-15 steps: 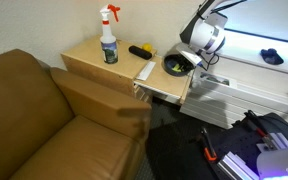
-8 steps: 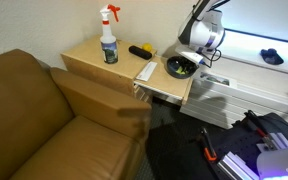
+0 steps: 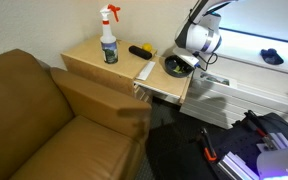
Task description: Use the yellow sponge to wipe the black bowl
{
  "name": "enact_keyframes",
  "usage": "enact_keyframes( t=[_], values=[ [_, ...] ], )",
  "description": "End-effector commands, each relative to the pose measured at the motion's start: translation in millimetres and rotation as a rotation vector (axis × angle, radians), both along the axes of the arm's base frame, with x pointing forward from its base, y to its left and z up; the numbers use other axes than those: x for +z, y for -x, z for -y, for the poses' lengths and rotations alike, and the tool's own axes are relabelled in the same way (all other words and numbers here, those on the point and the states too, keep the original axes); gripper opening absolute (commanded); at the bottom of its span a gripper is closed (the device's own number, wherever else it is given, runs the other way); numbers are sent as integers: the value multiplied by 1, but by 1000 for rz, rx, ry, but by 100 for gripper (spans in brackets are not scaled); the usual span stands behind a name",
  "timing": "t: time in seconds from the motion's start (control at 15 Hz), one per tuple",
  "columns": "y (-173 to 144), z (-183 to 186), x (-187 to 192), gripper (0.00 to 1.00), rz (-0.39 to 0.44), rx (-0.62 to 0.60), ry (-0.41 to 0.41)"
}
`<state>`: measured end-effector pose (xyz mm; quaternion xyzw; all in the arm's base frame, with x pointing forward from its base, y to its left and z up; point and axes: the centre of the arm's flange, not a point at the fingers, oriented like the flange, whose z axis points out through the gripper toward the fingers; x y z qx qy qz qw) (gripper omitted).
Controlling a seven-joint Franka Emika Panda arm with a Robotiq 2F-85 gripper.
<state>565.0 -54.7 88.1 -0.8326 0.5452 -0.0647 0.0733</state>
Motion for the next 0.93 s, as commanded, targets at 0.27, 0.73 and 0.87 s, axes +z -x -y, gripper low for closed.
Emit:
enact_keyframes(
  t=[0.27, 0.73, 0.87],
  values=[
    [3, -5, -26, 3, 192, -46, 6],
    [5, 8, -7, 3, 168, -36, -49],
    [3, 10, -5, 3, 173, -34, -47]
  ],
)
